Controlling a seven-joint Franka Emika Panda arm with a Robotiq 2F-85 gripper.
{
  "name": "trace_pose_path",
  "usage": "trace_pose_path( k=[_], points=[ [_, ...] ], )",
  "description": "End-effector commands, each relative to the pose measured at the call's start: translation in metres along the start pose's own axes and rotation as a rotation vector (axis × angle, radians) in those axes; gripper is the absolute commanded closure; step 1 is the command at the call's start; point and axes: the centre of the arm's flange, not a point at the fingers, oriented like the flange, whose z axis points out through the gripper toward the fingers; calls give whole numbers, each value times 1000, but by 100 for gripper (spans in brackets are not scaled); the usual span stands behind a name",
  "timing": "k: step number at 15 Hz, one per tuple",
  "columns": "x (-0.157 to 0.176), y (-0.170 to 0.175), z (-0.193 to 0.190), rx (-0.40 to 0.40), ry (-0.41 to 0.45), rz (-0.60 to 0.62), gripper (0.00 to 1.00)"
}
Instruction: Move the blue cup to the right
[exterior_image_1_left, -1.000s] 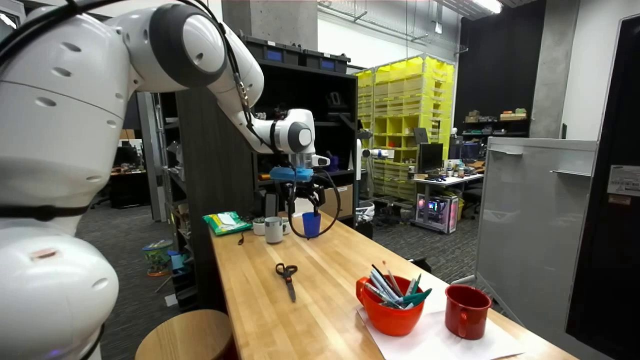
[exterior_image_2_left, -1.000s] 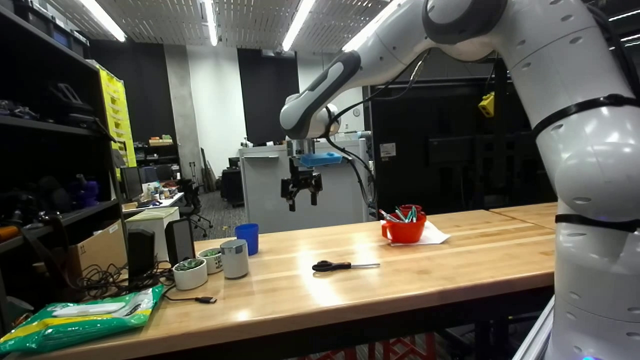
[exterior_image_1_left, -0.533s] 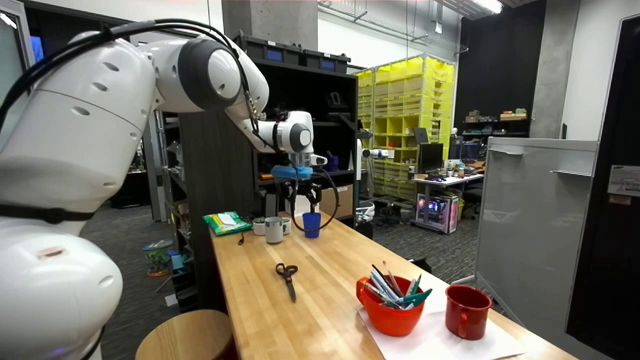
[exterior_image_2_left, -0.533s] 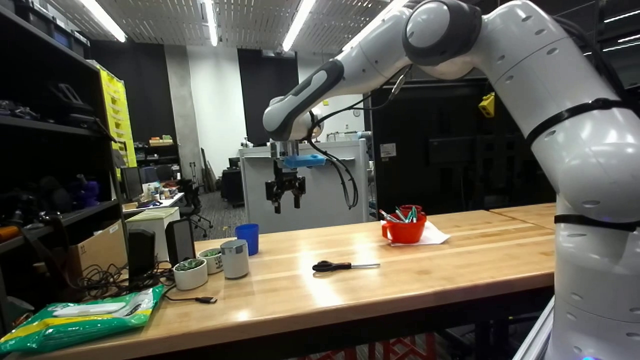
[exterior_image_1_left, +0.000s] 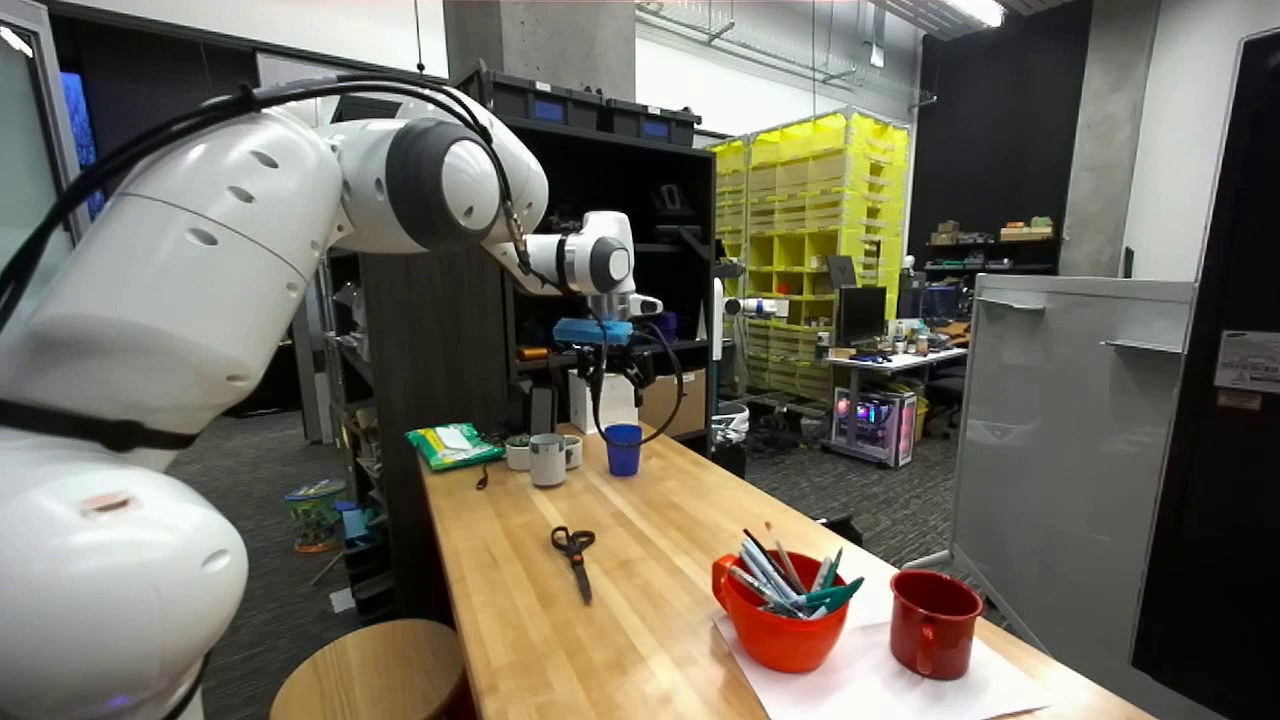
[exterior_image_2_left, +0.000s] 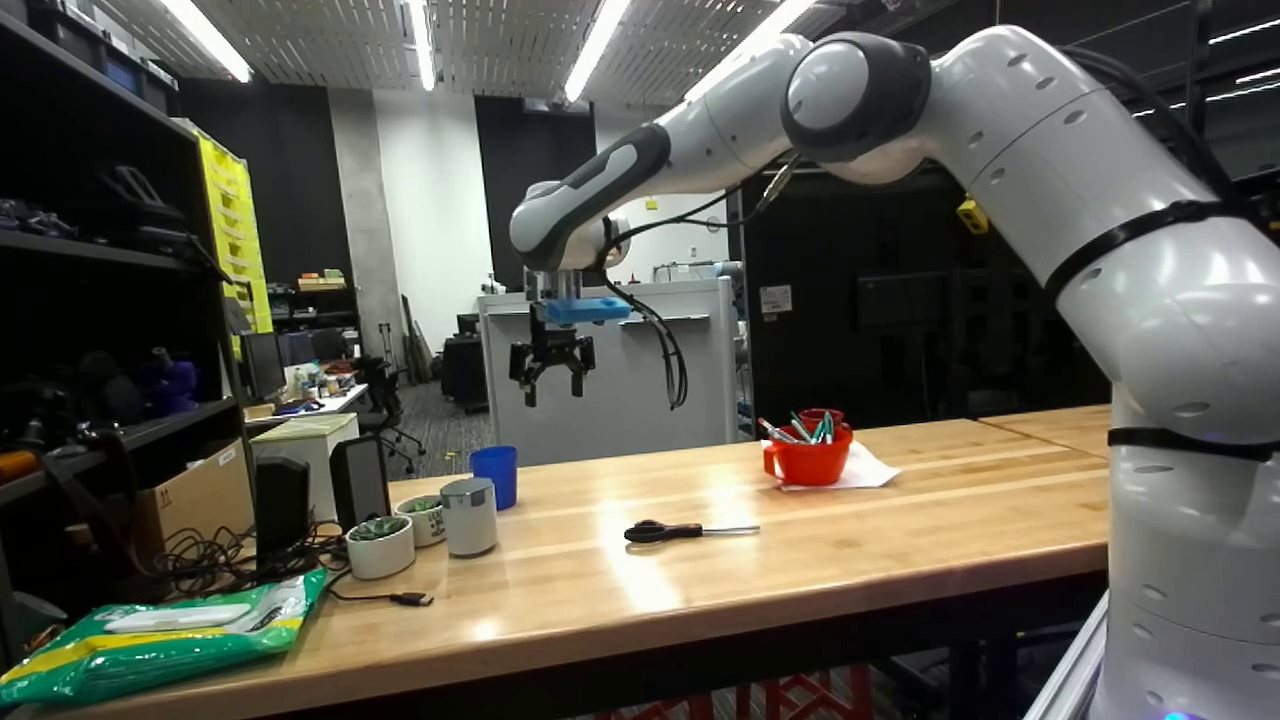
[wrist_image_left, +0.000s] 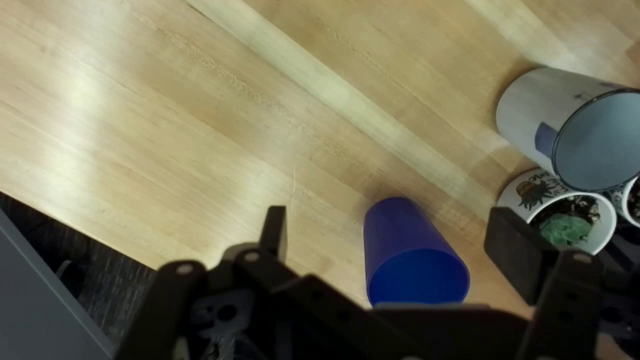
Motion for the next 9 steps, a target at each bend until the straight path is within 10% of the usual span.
trace_pose_path(
  k=[1,9],
  points=[
    [3,0,1,-1,2,8,0],
    [15,-18,23,-14,52,185,0]
  ],
)
